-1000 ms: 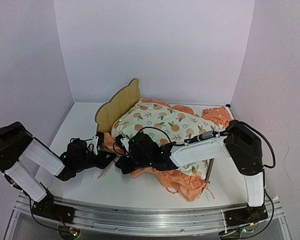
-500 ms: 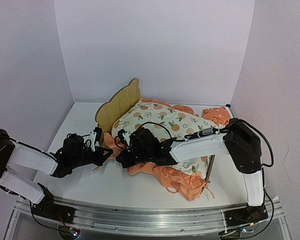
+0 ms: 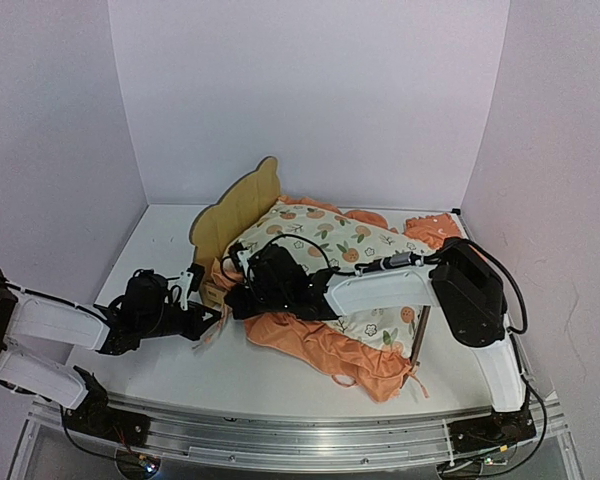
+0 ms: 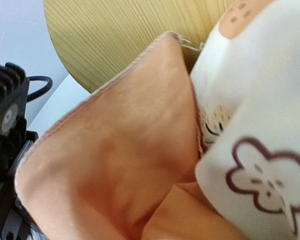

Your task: Set up the pet bed

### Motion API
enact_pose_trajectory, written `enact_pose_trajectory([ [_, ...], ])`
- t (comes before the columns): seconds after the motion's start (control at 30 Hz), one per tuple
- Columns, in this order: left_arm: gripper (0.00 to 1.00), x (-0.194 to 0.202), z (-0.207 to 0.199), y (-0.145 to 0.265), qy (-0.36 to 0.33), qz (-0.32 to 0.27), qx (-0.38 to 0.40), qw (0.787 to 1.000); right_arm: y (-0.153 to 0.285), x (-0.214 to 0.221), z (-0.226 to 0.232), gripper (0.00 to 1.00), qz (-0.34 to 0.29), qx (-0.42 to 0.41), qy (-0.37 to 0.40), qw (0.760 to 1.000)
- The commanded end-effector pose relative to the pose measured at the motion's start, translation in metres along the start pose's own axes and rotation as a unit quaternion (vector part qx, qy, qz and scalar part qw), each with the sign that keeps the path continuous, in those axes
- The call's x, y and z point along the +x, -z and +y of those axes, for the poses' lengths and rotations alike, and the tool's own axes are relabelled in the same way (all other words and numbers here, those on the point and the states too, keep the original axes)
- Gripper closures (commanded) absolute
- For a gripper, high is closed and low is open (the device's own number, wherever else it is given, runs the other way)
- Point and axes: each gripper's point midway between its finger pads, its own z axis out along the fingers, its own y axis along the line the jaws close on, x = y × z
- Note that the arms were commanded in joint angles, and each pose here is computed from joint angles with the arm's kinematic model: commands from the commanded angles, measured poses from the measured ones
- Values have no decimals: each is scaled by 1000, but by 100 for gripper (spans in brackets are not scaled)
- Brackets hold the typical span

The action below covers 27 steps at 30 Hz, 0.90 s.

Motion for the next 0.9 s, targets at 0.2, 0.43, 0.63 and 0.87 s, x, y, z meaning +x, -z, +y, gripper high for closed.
enact_pose_trajectory([
  [0.2,100,-25,-4,5,-19,-27,-8,999,-21,25,-14,100,34,12,-4,999],
  [0.43,100,-21,2,5,2,-20,-24,1000,4,33,-20,100,46,24,-16,999],
  [0.63,100,-19,8,5,-15,-24,-36,999,3,27,-16,100,41,18,-11,999],
  [0.87,100,-32,-17,11,-64,-56,30,996,-9,41,-21,100,63,44,1,997],
])
